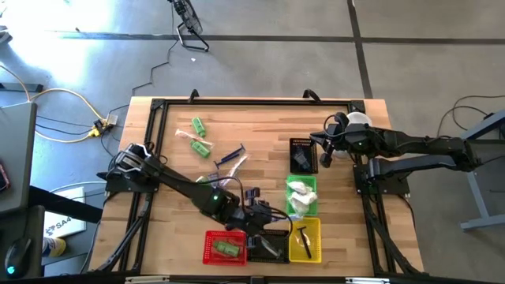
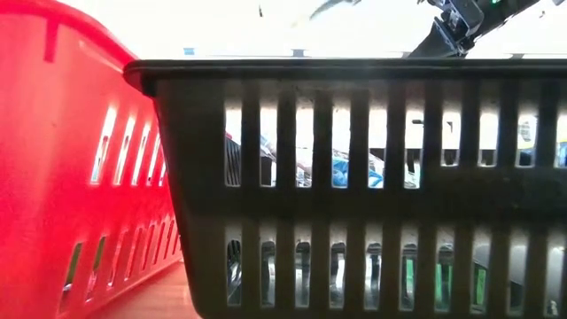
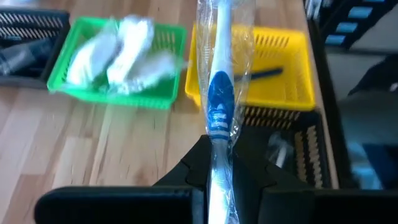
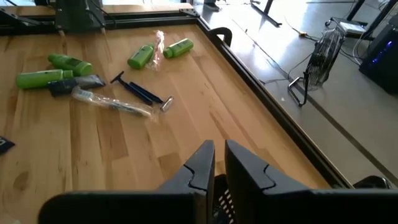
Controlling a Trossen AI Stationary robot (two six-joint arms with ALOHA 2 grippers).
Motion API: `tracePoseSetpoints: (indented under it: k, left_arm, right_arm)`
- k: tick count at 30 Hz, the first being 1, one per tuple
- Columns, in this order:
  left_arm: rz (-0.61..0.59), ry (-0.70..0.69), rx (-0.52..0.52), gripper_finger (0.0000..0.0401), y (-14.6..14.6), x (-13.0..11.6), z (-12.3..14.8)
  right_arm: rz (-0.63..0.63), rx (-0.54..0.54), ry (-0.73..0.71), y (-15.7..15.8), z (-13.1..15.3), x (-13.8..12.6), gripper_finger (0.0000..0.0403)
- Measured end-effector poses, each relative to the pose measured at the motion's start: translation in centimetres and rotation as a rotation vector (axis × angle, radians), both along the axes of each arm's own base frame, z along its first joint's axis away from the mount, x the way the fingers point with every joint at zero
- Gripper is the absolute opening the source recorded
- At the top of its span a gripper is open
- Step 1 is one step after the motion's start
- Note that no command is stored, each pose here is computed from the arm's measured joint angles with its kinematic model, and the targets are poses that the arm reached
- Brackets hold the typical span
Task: Pick & Place Travel size toiletries
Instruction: Put the dark blue toothbrush into the bottom black bin
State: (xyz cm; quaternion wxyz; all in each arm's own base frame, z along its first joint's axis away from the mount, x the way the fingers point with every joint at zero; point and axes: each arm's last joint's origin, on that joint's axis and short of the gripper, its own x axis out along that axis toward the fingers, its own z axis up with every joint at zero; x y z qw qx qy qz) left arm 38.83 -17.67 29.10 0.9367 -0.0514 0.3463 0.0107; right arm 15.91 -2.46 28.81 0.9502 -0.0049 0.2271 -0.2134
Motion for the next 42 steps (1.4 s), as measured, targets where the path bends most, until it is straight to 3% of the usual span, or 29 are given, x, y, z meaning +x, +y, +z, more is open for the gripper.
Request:
tracePoseSetpoints:
  k: [6,13,23,29,35,42]
  left_arm:
    - [0.007,0.063,-0.003,0.0033,0.1,0.0,-0.9]
    - [-0.054,0.109,-0.109,0.0033,-0.3,0.0,-1.3]
    - [-0.112,0.240,-0.221,0.0033,-1.6,1.5,-5.5]
    - [-0.113,0.237,-0.176,0.0033,-1.4,1.4,-5.2]
    - [-0.096,0.230,-0.046,0.0032,-1.7,1.6,-1.2]
    - [-0.131,0.302,0.096,0.0013,-2.7,2.3,-0.1]
  right_arm:
    - [0.000,0.000,0.000,0.0,0.0,0.0,0.0030]
    - [-0.004,-0.002,-0.002,0.0,0.0,0.0,0.0030]
    - [-0.009,0.006,-0.010,0.0,0.0,0.0,0.0030]
    - [-0.010,0.004,-0.028,0.0,0.2,0.2,0.0030]
    - [-0.011,0.003,-0.029,-0.1,0.1,0.4,0.0030]
    - [-0.055,-0.003,0.015,-0.7,-0.4,0.8,0.0030]
